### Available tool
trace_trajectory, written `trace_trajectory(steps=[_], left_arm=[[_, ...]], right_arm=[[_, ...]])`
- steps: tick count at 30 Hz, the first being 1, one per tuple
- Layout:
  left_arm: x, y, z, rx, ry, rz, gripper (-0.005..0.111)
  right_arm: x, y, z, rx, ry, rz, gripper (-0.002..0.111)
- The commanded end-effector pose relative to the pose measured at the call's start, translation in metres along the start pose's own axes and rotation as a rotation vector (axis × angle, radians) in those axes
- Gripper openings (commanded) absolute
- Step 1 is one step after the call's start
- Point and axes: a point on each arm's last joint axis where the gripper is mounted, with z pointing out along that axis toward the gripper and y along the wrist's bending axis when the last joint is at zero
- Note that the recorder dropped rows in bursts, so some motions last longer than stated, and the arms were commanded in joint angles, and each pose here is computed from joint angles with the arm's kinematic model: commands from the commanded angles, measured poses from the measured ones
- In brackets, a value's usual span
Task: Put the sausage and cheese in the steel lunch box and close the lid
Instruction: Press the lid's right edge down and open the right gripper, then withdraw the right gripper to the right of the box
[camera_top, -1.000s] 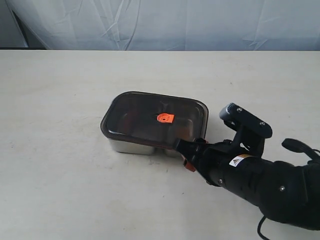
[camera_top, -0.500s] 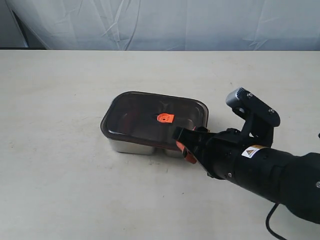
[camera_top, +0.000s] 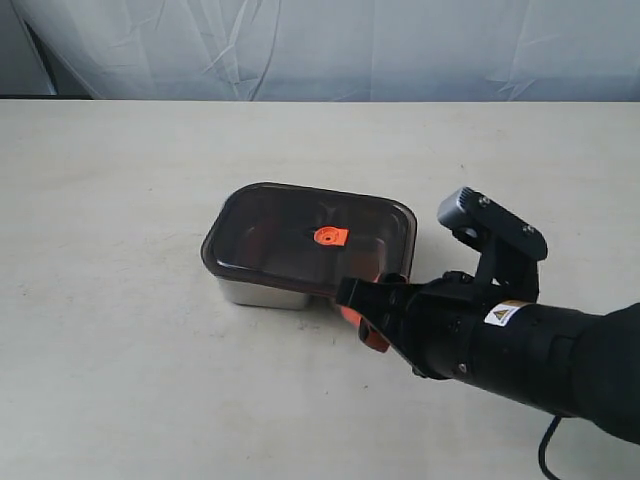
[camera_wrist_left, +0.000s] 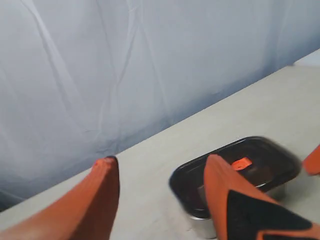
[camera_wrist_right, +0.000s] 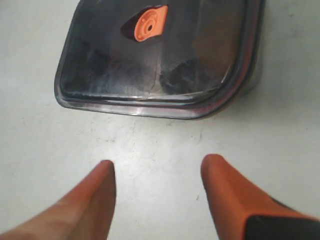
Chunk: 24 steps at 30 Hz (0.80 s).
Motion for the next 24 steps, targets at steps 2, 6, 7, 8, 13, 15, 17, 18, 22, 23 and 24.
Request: trace_trajectory(steps=[2,6,7,8,13,15,17,18,22,23,24], left_arm=[[-0.004,-0.006,-0.001,0.067,-0.042,-0.125,0.050],[-0.004,-0.005,-0.001,0.066,-0.042,-0.123,0.050],[-0.004,-0.005,-0.001,0.062,-0.045,-0.119,0.050],[-0.005,-0.004,-0.001,0.055,-0.055,-0.115,0.050],[-0.008,-0.004,0.000,0.054,-0.082,-0.153,0.050],[-0.008,-0.001,0.011,0.041,-0.045,-0.134,0.033],[-0.008,0.004,0.029,0.004,0.005,-0.078,0.005],[-0.008,0.007,0.038,-0.013,0.017,-0.053,0.001],[0.003,0.015,0.096,-0.046,0.150,-0.043,0.000],[0.013,0.016,0.115,-0.033,0.246,-0.023,0.000],[0.028,0.015,0.135,-0.014,0.350,0.000,0.000]], right_arm=[[-0.002,0.001,-0.006,-0.022,-0.009,-0.034,0.053],[-0.008,0.005,-0.016,-0.060,-0.049,-0.058,0.053],[-0.010,0.006,-0.019,-0.071,-0.063,-0.069,0.053],[-0.011,0.008,-0.022,-0.083,-0.074,-0.078,0.053],[-0.022,0.014,-0.041,-0.148,-0.164,-0.130,0.029],[-0.030,0.015,-0.050,-0.165,-0.242,-0.165,0.005],[-0.039,0.010,-0.053,-0.126,-0.314,-0.153,0.000],[-0.043,0.006,-0.053,-0.089,-0.334,-0.144,0.000],[-0.061,-0.024,-0.044,0.127,-0.343,-0.164,0.000],[-0.067,-0.035,-0.040,0.179,-0.320,-0.163,0.000],[-0.071,-0.041,-0.036,0.198,-0.286,-0.159,0.000]])
